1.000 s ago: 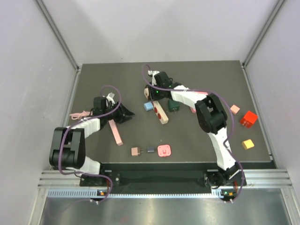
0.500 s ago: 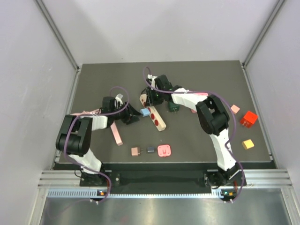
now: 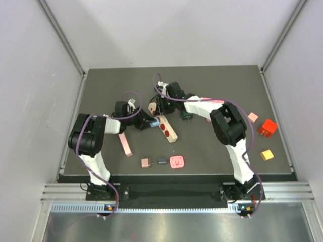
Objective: Pull the plug off the socket
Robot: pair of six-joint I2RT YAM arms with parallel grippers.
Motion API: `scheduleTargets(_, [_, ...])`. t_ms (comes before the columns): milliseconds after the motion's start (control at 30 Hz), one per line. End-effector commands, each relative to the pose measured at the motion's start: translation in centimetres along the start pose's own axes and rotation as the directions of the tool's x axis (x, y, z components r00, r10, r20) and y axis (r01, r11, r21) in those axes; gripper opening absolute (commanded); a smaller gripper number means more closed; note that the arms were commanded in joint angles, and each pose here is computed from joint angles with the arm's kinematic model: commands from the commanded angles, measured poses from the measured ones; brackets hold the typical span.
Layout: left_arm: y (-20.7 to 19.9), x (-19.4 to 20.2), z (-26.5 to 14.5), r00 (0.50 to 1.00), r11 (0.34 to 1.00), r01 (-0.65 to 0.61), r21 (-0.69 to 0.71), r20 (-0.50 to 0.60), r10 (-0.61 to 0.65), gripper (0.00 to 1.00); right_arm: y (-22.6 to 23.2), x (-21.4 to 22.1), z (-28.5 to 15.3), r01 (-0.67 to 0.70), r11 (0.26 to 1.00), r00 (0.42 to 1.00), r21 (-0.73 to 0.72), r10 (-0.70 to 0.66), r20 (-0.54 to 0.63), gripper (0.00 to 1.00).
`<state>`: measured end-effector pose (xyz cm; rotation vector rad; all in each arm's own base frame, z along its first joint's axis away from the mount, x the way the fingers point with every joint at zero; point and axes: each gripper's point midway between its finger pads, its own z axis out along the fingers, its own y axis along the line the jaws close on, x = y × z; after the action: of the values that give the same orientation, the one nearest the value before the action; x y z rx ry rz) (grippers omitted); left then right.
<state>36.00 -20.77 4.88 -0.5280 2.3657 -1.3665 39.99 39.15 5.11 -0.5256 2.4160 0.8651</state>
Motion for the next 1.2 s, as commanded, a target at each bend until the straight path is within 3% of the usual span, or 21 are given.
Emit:
scheduleTargets(0, [-2.0,-1.4,0.4,0.998,0.997,-0.044,0.065,0.036,0.042,0.38,3.2,-0.7,-1.2,0.037,0.998,0.999,-0.057,-0.036,0.020,0.00])
scheduleTargets(33, [-2.0,-1.5,0.4,0.998,0.997,-0.046,0.065,0.038,0.044,0.22,3.1,-0.4,-1.0,0.043,0.998,0.999,-0.046,-0.043,0.013,0.00])
scheduleTargets(167, [-2.2,-1.2,-0.1,0.997,0.996,-0.059,0.064,0.044,0.056,0.00,1.5,-0.6,-0.8,0.089,0.994,0.995,0.061,-0.091,0.031,0.00])
scheduleTargets(300, [-1.9,-0.3,-1.5,0.995,0.996,-0.084,0.029,0.061,0.082,0.00,-0.9,-1.2,-0.7,0.131,0.975,0.988,0.180,-0.142,0.053,0.00])
scheduleTargets(700, [0.4,0.1,-5.7,0.988,0.996,-0.092,-0.007,0.123,0.092,0.00,-8.2,-2.9,-1.3,0.097,0.948,0.989,0.302,-0.126,0.081,0.00])
scheduleTargets(1167, [-0.6,-2.0,-8.1,0.974,0.997,-0.075,0.012,0.213,0.071,0.00,-11.1,-4.1,-2.6,0.210,0.833,0.964,0.512,-0.264,0.034,0.00])
